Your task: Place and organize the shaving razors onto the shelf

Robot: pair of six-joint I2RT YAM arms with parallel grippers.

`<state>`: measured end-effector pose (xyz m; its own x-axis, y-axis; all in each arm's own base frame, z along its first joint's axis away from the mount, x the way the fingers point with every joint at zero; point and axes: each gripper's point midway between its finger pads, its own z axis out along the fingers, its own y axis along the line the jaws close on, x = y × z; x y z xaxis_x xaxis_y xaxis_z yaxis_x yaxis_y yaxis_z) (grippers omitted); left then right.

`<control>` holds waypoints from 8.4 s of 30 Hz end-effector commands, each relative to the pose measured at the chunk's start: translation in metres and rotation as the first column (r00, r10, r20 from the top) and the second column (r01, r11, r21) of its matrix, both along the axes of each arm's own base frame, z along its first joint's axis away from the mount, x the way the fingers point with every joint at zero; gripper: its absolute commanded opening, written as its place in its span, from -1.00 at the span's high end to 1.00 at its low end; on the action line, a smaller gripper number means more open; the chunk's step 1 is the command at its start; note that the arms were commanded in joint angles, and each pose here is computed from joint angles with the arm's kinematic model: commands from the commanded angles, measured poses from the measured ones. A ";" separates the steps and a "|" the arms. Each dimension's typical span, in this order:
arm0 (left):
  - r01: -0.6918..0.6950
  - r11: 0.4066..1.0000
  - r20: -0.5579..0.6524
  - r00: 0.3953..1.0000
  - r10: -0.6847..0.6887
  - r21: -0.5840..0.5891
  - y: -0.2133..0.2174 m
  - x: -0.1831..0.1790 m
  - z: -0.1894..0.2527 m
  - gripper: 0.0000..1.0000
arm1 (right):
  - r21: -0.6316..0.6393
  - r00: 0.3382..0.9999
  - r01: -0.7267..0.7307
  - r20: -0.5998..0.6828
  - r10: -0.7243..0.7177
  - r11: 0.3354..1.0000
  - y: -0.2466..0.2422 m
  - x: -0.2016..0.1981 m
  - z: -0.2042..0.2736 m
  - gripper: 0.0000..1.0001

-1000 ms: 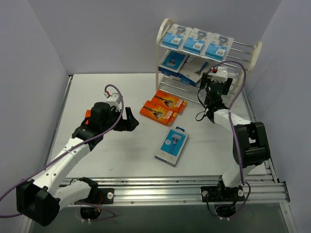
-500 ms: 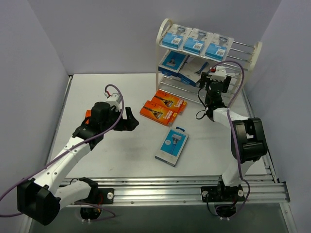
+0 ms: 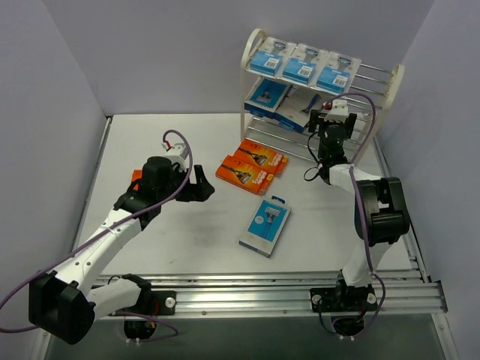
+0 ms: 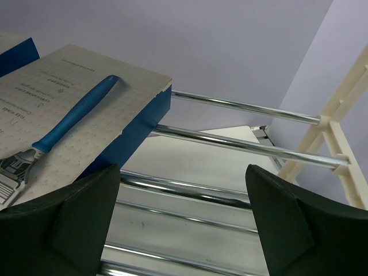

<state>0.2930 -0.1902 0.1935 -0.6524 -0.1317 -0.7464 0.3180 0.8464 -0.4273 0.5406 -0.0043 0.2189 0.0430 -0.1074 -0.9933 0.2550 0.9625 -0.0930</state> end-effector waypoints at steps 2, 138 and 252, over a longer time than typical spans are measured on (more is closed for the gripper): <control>0.006 0.999 0.067 0.998 -0.002 -0.054 -0.007 0.013 0.027 -0.88 | -0.018 0.994 -0.013 0.104 0.015 1.000 0.001 0.011 0.032 -0.72; 0.262 0.911 -0.109 0.945 -0.310 -0.317 -0.155 -0.085 -0.103 -0.93 | 0.745 0.788 0.031 -0.428 0.442 0.666 0.181 -0.251 -0.167 -0.62; 0.184 0.980 -0.058 0.980 -0.189 -0.078 -0.085 0.032 -0.123 0.01 | 0.760 0.715 -0.220 -0.300 0.631 0.611 0.179 -0.278 -0.098 -0.63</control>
